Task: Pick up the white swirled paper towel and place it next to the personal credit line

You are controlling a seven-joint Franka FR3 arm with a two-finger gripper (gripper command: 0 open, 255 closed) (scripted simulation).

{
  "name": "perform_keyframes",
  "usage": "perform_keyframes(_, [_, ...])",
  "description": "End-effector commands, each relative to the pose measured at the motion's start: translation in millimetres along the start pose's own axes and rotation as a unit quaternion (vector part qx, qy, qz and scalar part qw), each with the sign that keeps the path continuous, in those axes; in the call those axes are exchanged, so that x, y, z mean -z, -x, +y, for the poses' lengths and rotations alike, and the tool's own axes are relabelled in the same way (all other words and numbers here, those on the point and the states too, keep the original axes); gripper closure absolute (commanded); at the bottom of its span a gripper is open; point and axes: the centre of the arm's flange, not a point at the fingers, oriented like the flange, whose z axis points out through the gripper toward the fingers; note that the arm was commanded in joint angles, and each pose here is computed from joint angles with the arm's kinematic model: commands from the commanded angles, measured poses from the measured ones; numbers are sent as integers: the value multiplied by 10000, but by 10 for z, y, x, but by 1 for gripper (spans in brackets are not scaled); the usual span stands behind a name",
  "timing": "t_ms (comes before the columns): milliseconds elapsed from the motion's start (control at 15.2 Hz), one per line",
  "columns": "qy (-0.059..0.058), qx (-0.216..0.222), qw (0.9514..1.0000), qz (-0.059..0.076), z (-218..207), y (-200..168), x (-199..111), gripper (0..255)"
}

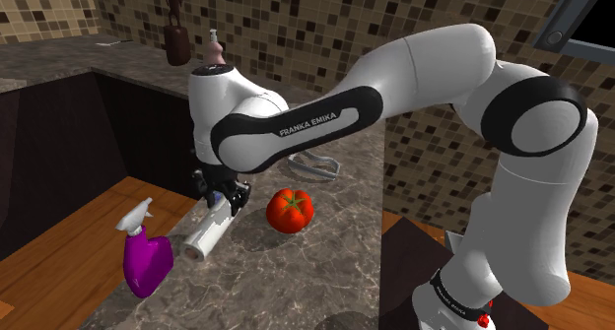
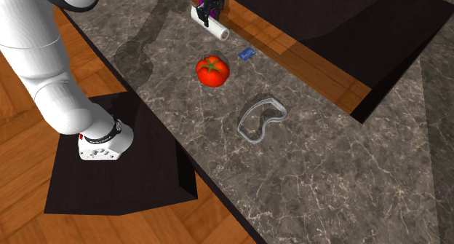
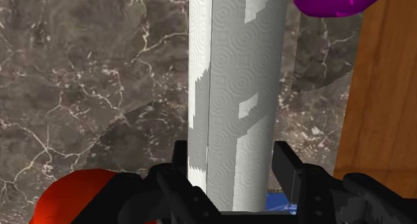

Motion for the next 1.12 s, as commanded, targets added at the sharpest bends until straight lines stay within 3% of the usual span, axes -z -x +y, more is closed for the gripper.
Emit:
perform_keyframes(0, [-3,0,10000,0,3,-2,-104,255])
perform_keyframes(924, [-3,0,10000,0,-13,2,-851,255])
perform_keyframes(1056, [-3,0,10000,0,-13,2,-851,255])
